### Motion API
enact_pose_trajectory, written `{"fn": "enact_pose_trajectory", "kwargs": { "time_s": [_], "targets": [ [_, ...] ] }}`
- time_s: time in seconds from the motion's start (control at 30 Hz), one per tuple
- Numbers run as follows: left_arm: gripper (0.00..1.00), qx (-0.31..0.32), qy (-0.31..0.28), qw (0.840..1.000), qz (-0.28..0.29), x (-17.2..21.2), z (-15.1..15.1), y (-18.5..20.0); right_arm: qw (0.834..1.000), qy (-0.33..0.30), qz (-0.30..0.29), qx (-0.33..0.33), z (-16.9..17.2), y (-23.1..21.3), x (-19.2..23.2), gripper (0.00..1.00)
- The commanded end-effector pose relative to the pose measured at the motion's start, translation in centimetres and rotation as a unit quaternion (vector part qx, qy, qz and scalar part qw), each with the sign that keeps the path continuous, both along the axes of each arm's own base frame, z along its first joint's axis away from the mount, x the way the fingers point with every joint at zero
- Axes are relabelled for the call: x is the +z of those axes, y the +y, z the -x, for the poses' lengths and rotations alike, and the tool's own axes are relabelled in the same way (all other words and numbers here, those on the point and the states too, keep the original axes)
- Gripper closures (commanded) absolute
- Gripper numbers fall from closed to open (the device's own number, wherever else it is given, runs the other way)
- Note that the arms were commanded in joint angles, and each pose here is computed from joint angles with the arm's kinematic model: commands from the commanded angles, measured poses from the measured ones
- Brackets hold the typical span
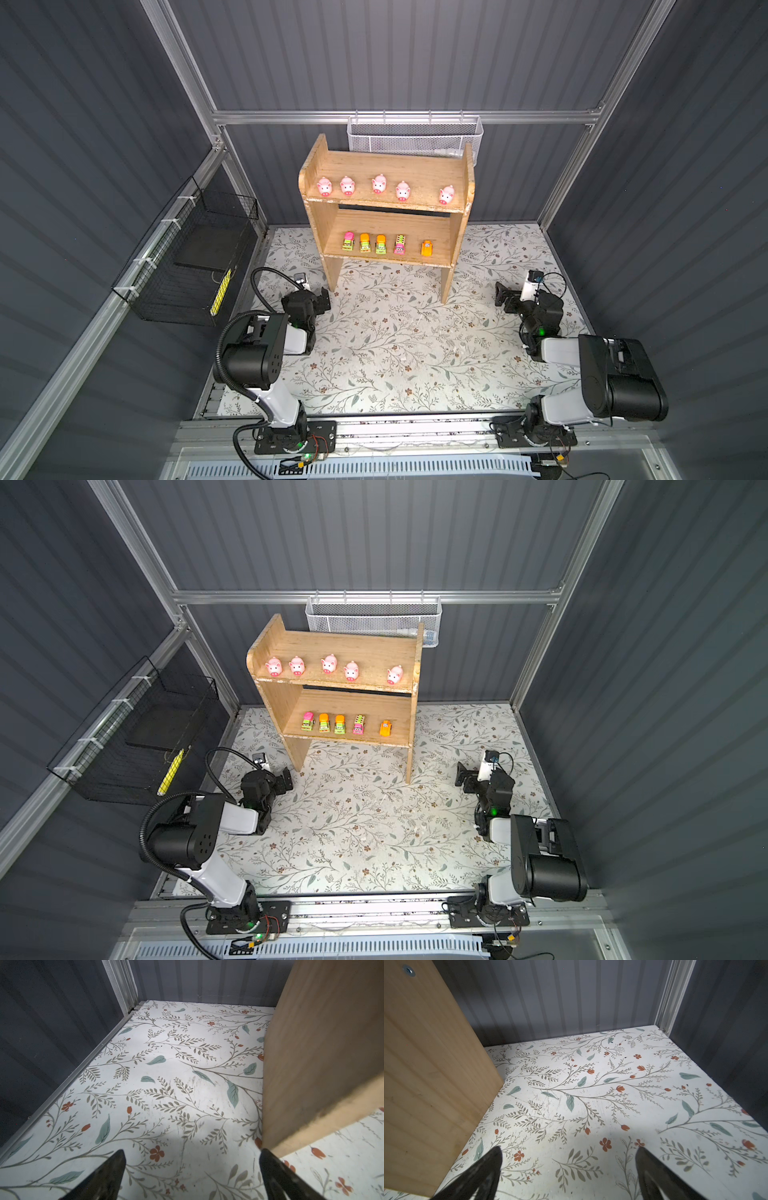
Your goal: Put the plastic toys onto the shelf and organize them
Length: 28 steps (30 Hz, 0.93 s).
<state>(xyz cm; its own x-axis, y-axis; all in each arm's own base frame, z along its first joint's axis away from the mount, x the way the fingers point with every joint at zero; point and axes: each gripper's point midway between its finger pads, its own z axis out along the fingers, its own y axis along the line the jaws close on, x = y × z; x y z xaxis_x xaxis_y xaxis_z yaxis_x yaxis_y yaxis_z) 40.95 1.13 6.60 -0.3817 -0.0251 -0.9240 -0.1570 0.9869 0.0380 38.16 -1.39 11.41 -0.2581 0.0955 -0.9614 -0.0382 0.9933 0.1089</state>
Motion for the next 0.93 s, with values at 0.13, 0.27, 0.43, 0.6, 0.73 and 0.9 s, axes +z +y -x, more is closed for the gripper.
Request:
{"fn": "enact_pose_trajectory", "kwargs": {
  "time_s": [0.13,0.27,0.43,0.6,0.73,0.9],
  "targets": [
    [0.00,-0.005,0.000,1.000,-0.009,0.02,-0.40,0.05,1.000,-0.011,0.005,0.006,-0.39,0.08,0.72,0.01],
    [0.00,-0.006,0.002,1.000,-0.009,-0.06,-0.36,0.01,1.000,-0.011,0.005,0.005,-0.39,0.08,0.76,0.01],
    [0.00,-0.005,0.002,1.000,-0.009,-0.06,-0.36,0.02,1.000,-0.010,0.005,0.006,-0.37,0.09,0.66,0.01],
    [0.00,-0.006,0.001,1.000,-0.009,0.02,-0.39,0.00,1.000,-0.011,0.005,0.006,-0.38,0.08,0.71,0.01],
    [0.00,-0.021,0.011,1.000,-0.019,-0.22,-0.68,-0.68,1.000,-0.009,0.005,0.006,-0.36,0.13,0.62,0.01],
    [0.00,-0.021,0.010,1.000,-0.018,-0.18,-0.65,-0.67,1.000,-0.010,0.004,0.006,-0.38,0.10,0.69,0.01]
  ]
}}
